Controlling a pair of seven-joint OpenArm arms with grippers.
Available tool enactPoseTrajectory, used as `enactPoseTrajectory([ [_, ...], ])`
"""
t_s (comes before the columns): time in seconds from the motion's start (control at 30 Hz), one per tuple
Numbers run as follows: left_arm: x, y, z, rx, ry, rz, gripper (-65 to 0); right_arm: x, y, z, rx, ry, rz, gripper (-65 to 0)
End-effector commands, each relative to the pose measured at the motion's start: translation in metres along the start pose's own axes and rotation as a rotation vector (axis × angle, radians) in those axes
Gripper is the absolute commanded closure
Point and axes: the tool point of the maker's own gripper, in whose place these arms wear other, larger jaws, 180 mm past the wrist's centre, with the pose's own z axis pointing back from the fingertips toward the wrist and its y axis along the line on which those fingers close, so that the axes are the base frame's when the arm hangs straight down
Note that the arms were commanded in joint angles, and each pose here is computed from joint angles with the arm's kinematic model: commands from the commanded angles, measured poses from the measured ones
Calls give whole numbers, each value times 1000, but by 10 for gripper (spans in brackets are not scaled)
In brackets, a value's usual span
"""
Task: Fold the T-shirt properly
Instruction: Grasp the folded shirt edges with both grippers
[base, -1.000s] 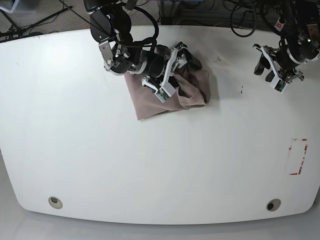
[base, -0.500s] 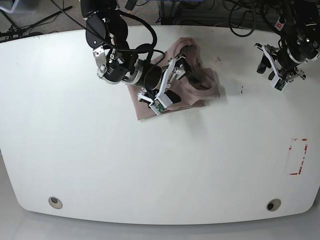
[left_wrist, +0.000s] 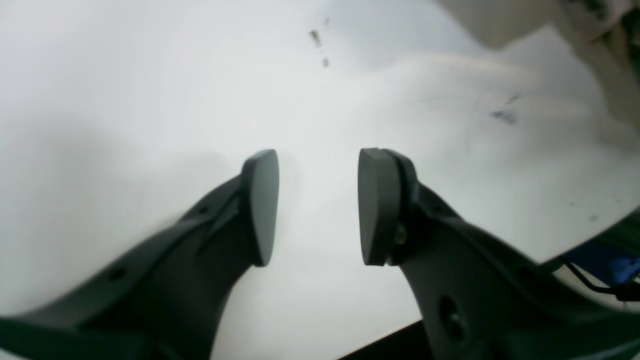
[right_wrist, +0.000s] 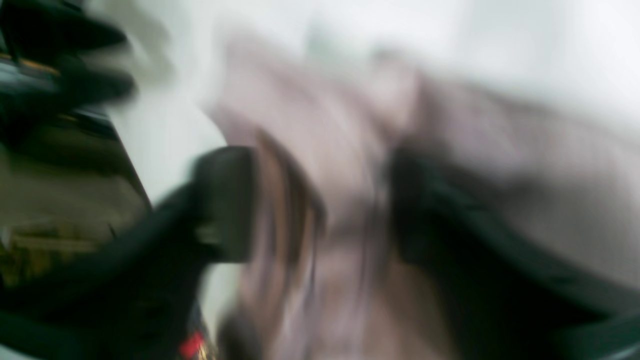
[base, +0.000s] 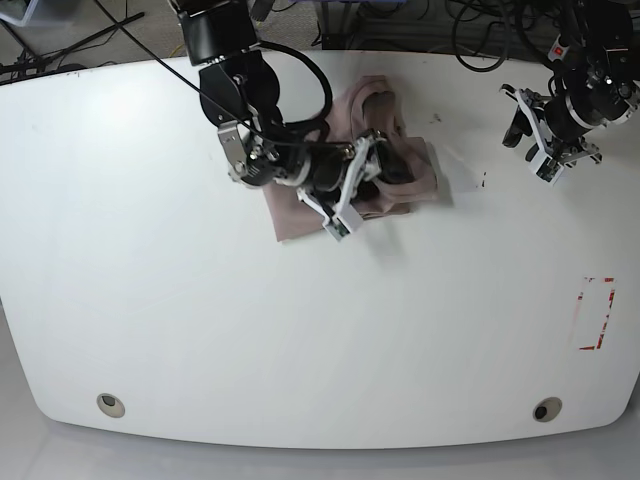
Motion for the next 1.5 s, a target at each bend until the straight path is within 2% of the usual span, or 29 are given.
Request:
enactPoseTrajectory([
  [0.0, 16, -3, 4, -5, -45, -36, -232, 32, 13, -10, 47, -69, 25, -266],
  [0.13, 19, -9, 3, -21, -49, -55, -232, 63, 9, -15, 47, -93, 71, -159],
  [0.3, 25, -19, 2, -45, -60, -82, -232, 94, -7, -4, 10, -145, 93, -127],
  [0.43, 28, -23, 1, -55, -67, -87, -232, 107, -38, 19, -60, -189, 69, -187],
  [0.57, 30, -40, -5, -105, -69, -103, -232, 105, -56, 48, -130, -180, 128, -327],
  [0.63, 34, -53, -8, -141, -77, -118, -233, 96, -65, 60, -160, -163, 147, -369],
  [0.9, 61, -111, -24, -260, -178, -35, -235, 61, -104, 89, -266, -72, 162, -376],
  [0.93, 64, -117, -25, -272, -186, -27, -235, 58, -107, 90, -271, -64, 158, -369],
  [1.03, 75, -145, -29, -340, -217, -11, -235, 50, -119, 91, -288, -36, 137, -298],
  [1.2, 81, -199, -31, -484, -220, -65, -235, 41, -143, 88, -363, 10, 153, -165],
  [1.3, 76, -220, -34, -548, -197, -83, -235, 32, -156, 87, -407, 41, 163, -154],
  [1.47, 70, -213, -44, -517, -159, -122, -235, 23, -167, 84, -444, 57, 173, -152],
])
